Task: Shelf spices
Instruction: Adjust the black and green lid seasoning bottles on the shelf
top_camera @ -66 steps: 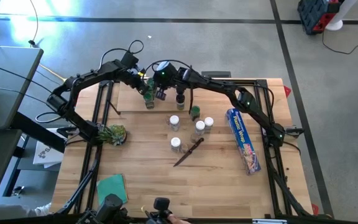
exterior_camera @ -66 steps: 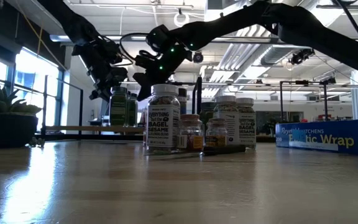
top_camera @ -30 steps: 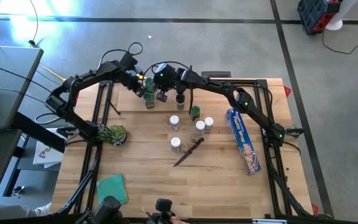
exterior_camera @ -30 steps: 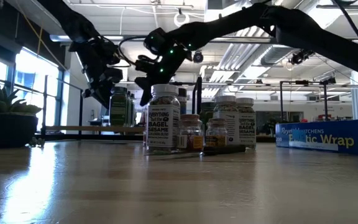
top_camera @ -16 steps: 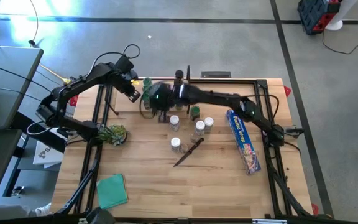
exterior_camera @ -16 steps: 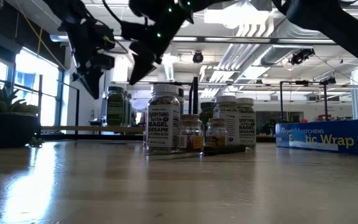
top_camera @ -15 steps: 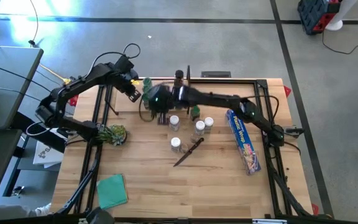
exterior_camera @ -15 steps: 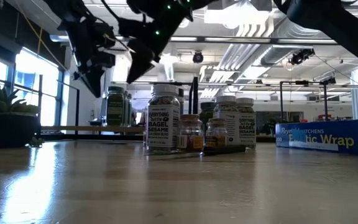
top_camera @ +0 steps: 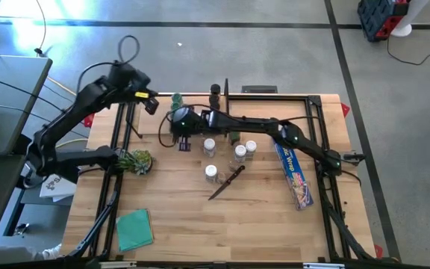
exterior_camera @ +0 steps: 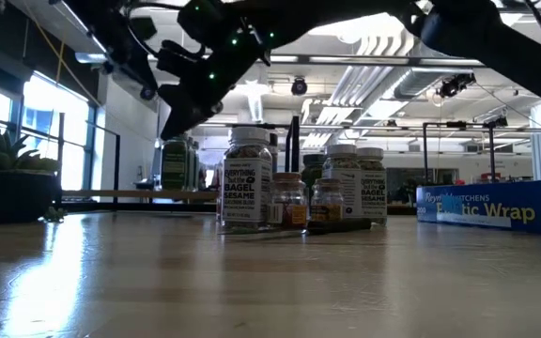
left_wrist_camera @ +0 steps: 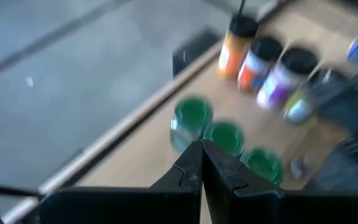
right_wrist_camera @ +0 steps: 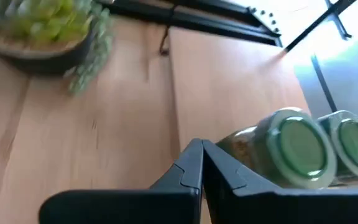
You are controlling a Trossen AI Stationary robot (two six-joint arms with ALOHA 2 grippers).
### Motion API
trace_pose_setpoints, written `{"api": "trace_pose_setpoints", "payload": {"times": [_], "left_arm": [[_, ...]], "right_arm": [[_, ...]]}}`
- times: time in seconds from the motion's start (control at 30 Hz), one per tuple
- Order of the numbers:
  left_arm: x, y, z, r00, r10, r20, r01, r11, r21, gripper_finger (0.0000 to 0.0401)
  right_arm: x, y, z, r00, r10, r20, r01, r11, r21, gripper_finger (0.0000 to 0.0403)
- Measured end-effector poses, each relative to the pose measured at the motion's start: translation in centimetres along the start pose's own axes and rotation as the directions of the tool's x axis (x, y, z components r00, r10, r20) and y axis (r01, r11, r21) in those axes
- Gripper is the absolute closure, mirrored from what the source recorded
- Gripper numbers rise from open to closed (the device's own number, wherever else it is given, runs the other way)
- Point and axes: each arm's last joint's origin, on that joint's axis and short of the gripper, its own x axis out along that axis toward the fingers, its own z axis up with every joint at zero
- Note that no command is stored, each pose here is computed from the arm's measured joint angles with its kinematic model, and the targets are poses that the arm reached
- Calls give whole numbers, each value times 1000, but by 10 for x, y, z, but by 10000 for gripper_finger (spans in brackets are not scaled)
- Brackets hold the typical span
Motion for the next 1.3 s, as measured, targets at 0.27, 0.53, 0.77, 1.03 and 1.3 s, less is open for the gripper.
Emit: {"api": "trace_pose_setpoints", "payload": {"times": [0.27, 0.53, 0.77, 1.03, 1.3], "left_arm": [[-45, -4, 1, 975, 23, 220, -23, 1000, -5, 401], [-59, -5, -3, 967, 25, 255, -25, 1000, -2, 401], [-58, -5, -7, 978, 23, 207, -23, 1000, 1, 401], [-57, -6, -11, 986, 18, 168, -18, 1000, -5, 401], [-56, -11, -12, 988, -12, 157, 9, 1000, 17, 401]], "right_arm": [[29, -9, -17, 1000, -28, 11, 27, 996, 80, 403], [32, -13, -16, 994, -104, 24, 101, 991, 89, 403], [26, -14, -17, 995, -92, -21, 94, 993, 73, 403], [0, -14, -10, 997, -5, -77, 10, 998, 63, 403], [12, -27, -27, 990, -9, -142, 20, 997, 78, 403]]}}
